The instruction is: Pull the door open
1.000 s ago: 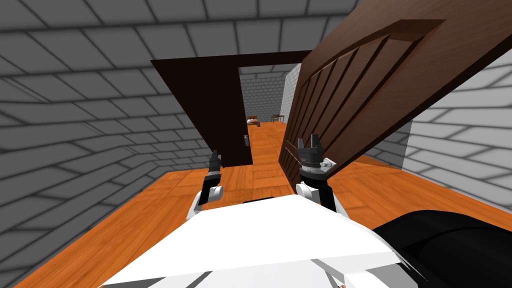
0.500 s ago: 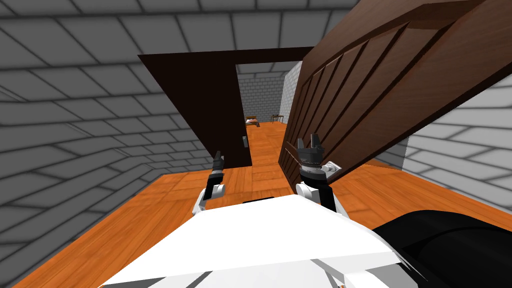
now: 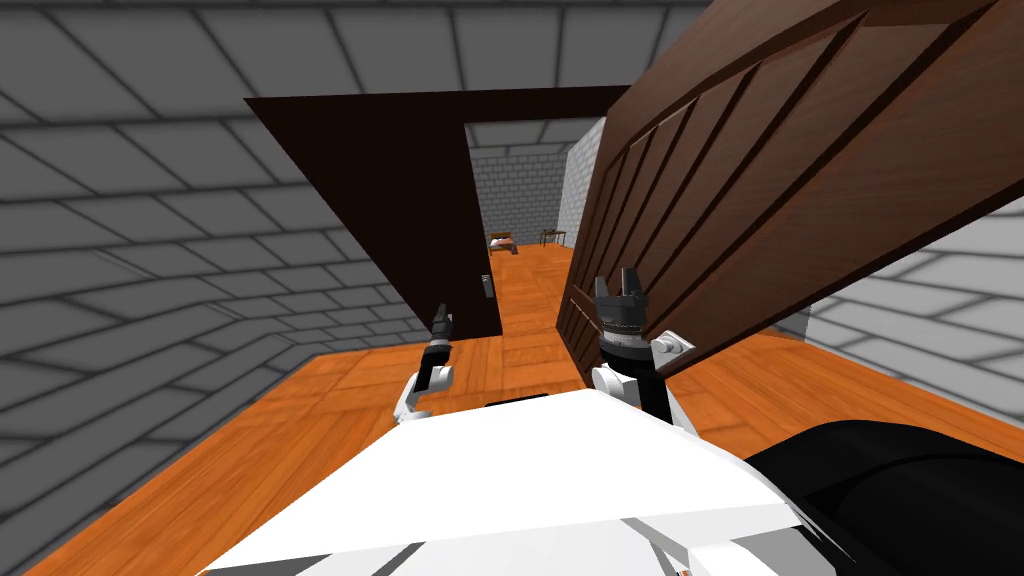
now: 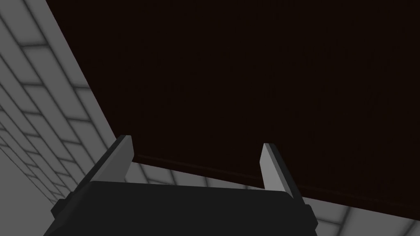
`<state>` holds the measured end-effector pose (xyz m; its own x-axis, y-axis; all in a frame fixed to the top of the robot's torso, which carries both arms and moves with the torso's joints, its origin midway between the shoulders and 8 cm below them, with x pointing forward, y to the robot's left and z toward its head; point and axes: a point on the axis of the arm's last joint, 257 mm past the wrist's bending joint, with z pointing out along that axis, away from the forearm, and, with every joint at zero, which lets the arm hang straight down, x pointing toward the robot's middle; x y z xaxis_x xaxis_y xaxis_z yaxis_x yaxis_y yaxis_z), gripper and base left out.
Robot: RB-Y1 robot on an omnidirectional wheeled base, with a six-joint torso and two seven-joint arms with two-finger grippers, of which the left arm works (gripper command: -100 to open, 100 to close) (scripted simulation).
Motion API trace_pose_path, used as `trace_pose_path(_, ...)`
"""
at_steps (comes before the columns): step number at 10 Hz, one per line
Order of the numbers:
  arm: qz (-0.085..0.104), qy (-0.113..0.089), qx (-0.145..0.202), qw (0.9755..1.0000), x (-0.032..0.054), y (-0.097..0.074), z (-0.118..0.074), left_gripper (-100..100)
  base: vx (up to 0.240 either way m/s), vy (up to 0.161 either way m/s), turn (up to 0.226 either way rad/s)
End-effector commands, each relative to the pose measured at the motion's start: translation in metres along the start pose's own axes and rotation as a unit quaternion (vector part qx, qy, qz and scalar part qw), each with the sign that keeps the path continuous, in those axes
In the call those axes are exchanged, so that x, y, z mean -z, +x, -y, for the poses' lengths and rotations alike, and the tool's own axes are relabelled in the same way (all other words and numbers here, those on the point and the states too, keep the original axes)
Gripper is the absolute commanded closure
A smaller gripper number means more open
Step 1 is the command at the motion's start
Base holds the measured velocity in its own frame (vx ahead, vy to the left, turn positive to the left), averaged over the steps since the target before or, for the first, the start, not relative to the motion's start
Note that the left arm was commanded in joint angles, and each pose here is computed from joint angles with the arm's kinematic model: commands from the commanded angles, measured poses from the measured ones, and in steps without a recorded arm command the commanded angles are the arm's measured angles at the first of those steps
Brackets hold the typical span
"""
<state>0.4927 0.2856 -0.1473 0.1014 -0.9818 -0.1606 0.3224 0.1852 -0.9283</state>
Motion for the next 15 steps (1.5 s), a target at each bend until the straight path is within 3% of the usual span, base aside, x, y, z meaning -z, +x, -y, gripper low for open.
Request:
trace_pose_path(1,-0.002,-0.012,0.006,0.9999,-0.0042,0.002,-0.013,-100,0.101,-0.016,-0.017)
trace_pose_path(8,-0.011,-0.06,0.032,0.9976,-0.014,0.015,-0.062,-100,0.104,-0.024,-0.023)
trace_pose_path(15,-0.016,-0.103,0.054,0.993,-0.0197,0.027,-0.104,-100,0.102,-0.021,-0.02)
